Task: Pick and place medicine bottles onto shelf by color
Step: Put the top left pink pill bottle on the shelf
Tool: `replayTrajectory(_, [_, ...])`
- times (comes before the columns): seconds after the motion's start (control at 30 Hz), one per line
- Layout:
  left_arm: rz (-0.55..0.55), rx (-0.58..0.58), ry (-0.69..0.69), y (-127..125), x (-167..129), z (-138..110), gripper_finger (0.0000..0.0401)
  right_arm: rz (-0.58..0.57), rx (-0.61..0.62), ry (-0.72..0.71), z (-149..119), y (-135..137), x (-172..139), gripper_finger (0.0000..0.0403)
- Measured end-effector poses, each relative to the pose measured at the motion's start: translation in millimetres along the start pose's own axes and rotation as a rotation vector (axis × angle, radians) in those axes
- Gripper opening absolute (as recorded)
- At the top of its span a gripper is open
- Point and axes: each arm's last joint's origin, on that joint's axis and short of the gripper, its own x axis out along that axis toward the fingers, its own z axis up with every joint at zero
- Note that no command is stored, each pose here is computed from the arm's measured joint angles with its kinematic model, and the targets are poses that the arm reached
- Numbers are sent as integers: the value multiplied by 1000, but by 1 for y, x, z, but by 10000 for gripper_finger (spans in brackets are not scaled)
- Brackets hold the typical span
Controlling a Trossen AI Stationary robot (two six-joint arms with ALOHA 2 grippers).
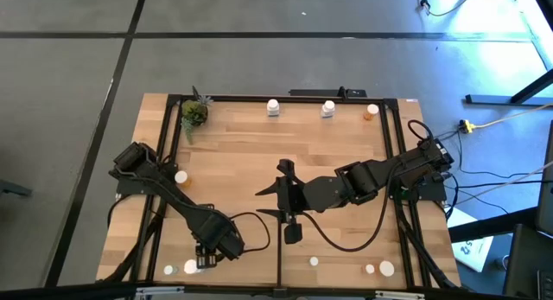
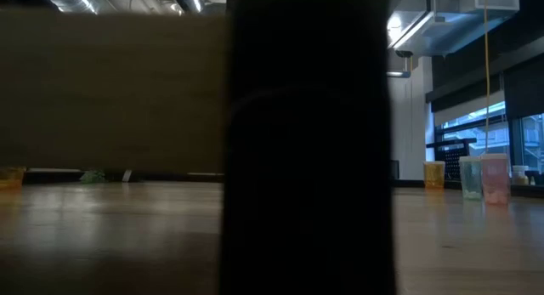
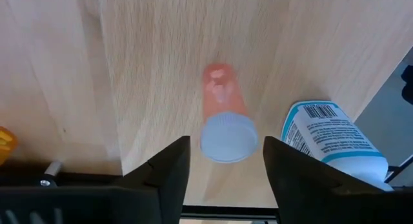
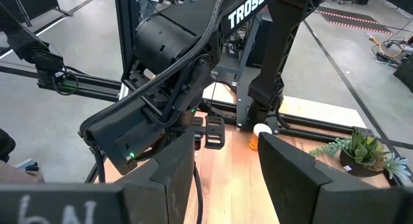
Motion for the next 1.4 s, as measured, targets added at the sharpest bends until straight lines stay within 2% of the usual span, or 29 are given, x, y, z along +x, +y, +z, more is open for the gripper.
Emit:
replayTrajectory(0.2, [-59, 48, 49, -3, -2, -2, 201, -1, -1, 0, 0, 0, 0, 173])
replayTrajectory(0.5, [87, 41, 2, 0, -20, -10, 201, 0, 0, -2, 0, 0, 0, 173])
replayTrajectory(0.67, [152, 2, 34, 3, -25, -18, 201, -1, 0, -3, 0, 0, 0, 173])
replayTrajectory(0.93, [263, 12, -14, 0, -11, -27, 200, 0, 1, -3, 0, 0, 0, 173])
replayTrajectory(1.4, [298, -15, -68, -1, 8, -26, 200, 0, 0, -3, 0, 0, 0, 173])
